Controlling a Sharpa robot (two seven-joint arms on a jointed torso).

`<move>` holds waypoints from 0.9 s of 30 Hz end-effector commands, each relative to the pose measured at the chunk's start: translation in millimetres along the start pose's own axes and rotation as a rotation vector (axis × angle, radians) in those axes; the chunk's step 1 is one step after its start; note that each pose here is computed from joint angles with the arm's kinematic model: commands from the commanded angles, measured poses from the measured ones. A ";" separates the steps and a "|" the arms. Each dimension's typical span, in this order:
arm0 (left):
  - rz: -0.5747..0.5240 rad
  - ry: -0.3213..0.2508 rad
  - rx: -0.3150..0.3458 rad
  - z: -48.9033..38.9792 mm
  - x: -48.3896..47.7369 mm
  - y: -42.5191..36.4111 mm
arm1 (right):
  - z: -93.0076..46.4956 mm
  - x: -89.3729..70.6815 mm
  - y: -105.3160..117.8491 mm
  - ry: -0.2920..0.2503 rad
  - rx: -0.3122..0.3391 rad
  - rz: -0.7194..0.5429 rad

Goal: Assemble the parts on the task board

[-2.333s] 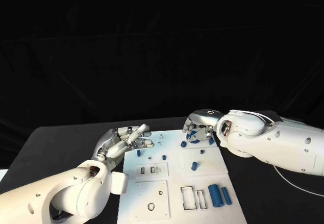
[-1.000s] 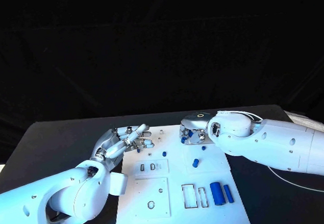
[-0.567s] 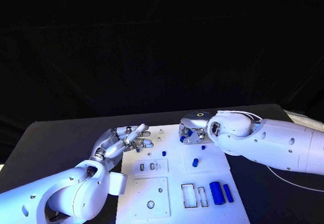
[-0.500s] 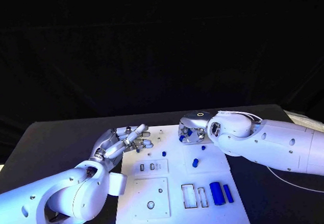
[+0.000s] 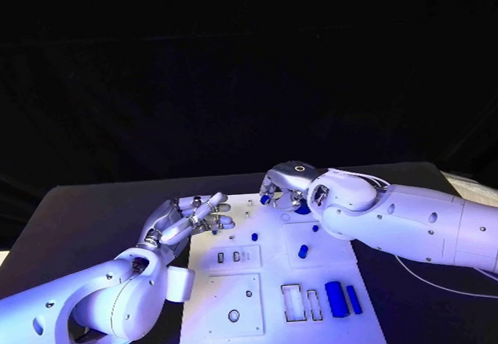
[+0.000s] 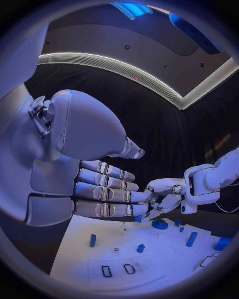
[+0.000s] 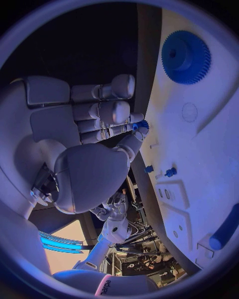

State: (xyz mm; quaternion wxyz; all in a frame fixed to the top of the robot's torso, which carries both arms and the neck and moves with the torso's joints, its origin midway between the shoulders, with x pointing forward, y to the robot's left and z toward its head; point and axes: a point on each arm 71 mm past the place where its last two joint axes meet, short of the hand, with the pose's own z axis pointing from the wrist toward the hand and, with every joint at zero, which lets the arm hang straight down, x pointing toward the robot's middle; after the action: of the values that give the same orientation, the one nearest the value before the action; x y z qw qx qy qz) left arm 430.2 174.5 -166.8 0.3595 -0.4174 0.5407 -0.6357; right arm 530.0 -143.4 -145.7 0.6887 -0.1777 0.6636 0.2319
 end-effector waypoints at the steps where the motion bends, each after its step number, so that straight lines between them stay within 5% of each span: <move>1: -0.006 0.025 0.008 0.1 2.6 -1.6 | 5.4 -2.2 1.2 -0.044 0.028 0.009; 27: -0.011 0.037 0.008 0.2 5.1 -3.2 | 29.7 11.6 11.1 0.019 0.048 -0.028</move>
State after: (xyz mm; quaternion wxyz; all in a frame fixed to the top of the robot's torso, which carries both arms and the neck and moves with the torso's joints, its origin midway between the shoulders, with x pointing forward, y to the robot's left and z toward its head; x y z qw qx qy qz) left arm 429.3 173.1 -164.9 0.3553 -0.4150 0.5421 -0.6385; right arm 547.7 -116.8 -153.8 0.6928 -0.1647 0.6671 0.2186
